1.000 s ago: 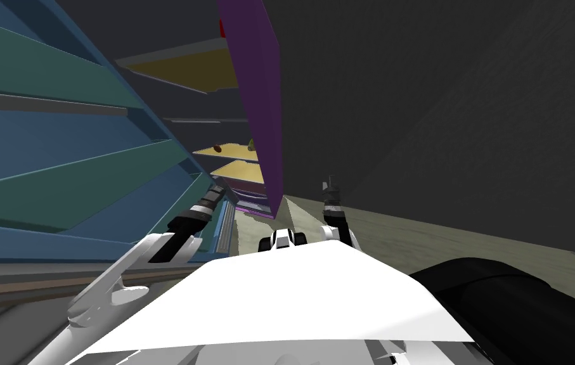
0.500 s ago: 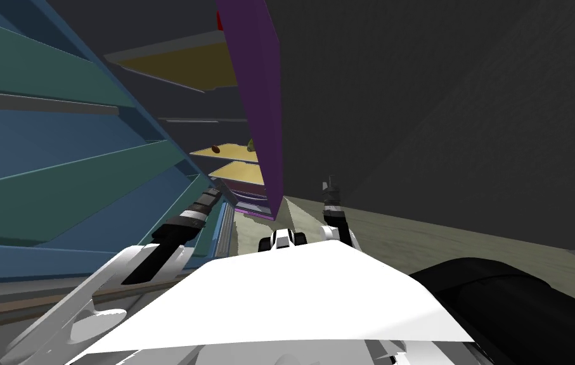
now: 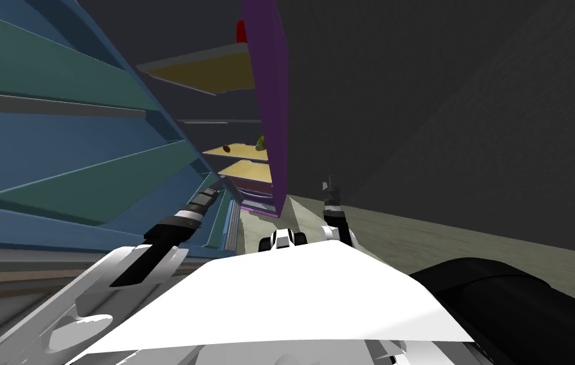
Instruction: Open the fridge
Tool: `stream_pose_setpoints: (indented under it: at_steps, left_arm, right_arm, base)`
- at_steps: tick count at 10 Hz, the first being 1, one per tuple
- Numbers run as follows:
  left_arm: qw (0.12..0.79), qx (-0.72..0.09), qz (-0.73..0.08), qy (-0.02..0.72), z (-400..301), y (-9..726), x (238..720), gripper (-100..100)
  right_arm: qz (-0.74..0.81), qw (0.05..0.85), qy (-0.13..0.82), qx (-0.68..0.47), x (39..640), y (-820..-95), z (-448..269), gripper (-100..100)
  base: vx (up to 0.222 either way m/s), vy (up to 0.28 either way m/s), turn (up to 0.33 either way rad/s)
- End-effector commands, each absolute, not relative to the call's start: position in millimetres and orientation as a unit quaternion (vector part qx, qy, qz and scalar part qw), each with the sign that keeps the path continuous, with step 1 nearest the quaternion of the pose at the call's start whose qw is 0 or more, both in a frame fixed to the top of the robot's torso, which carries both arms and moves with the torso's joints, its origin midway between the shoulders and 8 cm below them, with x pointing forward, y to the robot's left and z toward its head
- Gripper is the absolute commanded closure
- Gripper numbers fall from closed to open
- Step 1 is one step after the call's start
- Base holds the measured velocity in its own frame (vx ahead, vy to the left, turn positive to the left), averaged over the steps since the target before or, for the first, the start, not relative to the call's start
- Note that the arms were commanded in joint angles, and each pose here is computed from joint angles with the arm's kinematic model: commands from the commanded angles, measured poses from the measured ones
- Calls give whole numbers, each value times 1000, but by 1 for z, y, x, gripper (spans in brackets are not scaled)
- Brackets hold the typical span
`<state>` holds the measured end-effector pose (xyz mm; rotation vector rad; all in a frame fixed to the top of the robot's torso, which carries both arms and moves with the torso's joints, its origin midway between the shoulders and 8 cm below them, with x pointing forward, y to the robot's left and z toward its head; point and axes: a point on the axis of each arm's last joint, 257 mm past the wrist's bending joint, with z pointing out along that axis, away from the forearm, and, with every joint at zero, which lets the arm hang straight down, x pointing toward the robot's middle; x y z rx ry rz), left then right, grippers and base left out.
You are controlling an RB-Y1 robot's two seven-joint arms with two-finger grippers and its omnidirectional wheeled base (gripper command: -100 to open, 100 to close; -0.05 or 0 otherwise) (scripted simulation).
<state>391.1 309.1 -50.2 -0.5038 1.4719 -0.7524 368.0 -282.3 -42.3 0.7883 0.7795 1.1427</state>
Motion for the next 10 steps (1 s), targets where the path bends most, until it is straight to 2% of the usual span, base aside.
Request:
stream_pose_setpoints:
  at_steps: [1, 10]
  left_arm:
    - [646, -231, -325, 651, -50, 321, 394, -100]
    - [634, -257, -292, 669, -45, 363, 399, -100]
  right_arm:
    - [513, 699, 350, 354, 368, -282, -42, 0]
    - [513, 700, 350, 354, 368, -282, -42, 0]
  base:
    - [-118, 233, 66]
    - [-104, 242, 56]
